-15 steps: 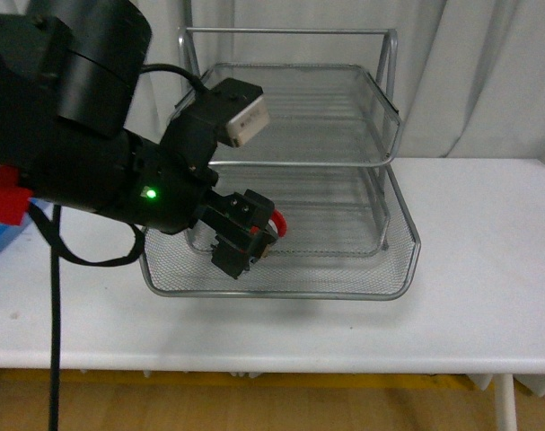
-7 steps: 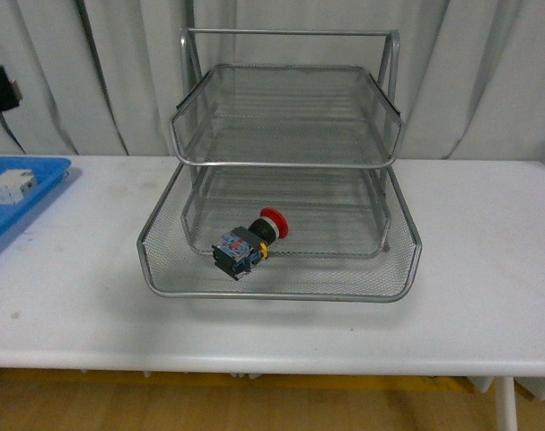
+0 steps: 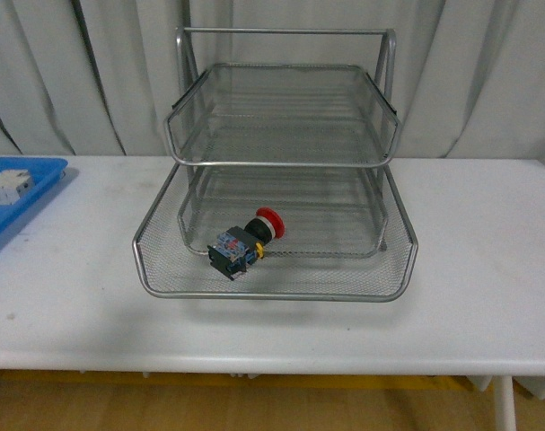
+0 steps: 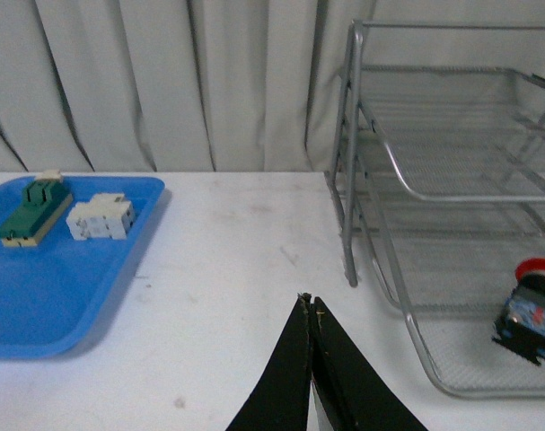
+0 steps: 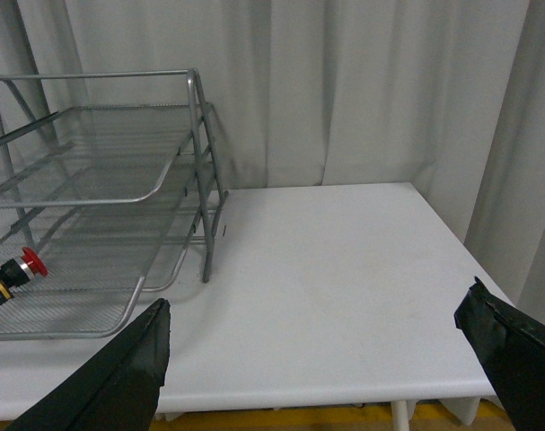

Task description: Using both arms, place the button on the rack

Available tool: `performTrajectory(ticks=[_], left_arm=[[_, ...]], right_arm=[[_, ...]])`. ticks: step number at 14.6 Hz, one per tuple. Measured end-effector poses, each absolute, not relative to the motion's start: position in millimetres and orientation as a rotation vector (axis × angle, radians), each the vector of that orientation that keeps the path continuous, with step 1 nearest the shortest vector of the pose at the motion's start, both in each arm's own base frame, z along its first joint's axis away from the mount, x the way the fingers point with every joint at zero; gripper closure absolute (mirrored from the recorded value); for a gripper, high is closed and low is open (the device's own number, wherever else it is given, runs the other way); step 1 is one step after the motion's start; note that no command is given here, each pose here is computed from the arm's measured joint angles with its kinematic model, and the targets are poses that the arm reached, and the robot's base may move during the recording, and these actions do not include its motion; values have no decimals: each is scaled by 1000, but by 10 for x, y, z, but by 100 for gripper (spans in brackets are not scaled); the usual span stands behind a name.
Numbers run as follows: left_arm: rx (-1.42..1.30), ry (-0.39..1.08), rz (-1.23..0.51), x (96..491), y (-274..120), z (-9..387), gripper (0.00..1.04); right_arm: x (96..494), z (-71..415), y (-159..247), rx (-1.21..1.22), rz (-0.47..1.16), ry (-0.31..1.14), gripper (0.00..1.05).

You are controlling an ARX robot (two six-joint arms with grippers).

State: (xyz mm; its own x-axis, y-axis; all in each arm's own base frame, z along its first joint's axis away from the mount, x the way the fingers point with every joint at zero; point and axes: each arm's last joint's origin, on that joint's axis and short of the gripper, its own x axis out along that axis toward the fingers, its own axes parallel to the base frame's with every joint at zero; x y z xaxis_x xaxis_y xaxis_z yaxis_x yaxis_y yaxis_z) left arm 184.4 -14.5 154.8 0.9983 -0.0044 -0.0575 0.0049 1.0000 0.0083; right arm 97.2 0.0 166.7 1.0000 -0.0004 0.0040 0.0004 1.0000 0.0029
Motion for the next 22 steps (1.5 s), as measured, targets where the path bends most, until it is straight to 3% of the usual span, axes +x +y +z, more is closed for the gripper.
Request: performTrajectory(ticks=[3,11,22], left_arm=[[3,-4,-10,1715,-48,1656,103],[3,2,-2,1324,-3,1667,103],[3,-11,-2,1110,-2,1695,103]], right_arm=[[972,1667,0,3,0,-4,6],[972,1667,0,3,0,-4,6],[972,1667,0,3,0,-4,6]])
